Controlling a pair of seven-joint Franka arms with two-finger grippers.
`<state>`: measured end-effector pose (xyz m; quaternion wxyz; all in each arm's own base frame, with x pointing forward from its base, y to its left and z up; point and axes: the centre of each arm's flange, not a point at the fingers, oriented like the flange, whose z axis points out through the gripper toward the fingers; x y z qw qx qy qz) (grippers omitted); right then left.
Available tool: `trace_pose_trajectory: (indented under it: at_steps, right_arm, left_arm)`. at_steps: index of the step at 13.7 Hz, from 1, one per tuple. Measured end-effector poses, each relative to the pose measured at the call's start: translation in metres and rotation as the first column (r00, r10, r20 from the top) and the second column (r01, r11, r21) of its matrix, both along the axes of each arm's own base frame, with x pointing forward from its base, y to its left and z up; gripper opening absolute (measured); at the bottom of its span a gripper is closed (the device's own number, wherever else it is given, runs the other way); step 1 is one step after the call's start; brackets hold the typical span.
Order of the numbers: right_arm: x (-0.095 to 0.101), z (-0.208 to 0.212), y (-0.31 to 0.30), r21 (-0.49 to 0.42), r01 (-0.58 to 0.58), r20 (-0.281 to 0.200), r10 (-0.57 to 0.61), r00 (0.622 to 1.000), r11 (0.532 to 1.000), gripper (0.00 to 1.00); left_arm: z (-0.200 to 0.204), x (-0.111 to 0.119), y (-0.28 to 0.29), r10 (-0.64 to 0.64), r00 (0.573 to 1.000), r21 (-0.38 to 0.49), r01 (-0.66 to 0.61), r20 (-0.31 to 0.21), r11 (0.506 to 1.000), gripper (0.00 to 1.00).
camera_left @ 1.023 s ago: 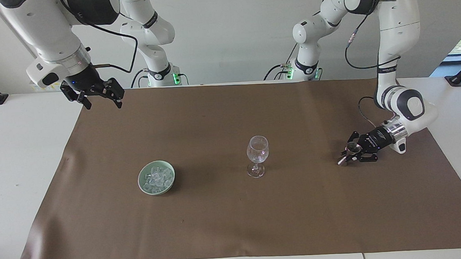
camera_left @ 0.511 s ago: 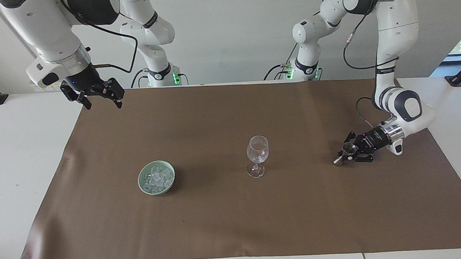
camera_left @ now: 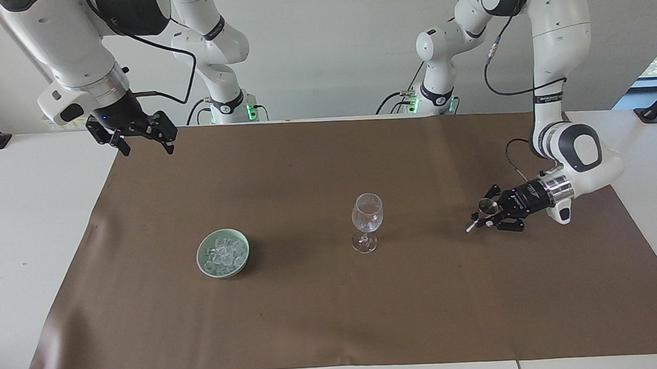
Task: Pour wine and add ice with both arms
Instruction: 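Lift the jigger with the left gripper and carry it toward the glass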
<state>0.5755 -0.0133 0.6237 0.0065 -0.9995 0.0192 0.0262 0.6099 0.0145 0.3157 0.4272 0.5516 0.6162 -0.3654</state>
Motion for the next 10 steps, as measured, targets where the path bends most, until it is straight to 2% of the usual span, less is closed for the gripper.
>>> trace_pose_trajectory:
  at_steps: [5, 10]
  right_arm:
    - [0.0, 0.0, 0.0, 0.0, 0.0, 0.0, 0.0, 1.0, 1.0, 1.0]
    - [0.0, 0.0, 0.0, 0.0, 0.0, 0.0, 0.0, 1.0, 1.0, 1.0]
  left_arm:
    - [0.069, -0.003, -0.062, -0.047, 0.999, 0.029, 0.047, 0.019, 0.998, 0.21]
    - [0.095, -0.007, -0.11, -0.052, 0.998, 0.073, 0.05, 0.032, 0.996, 0.21]
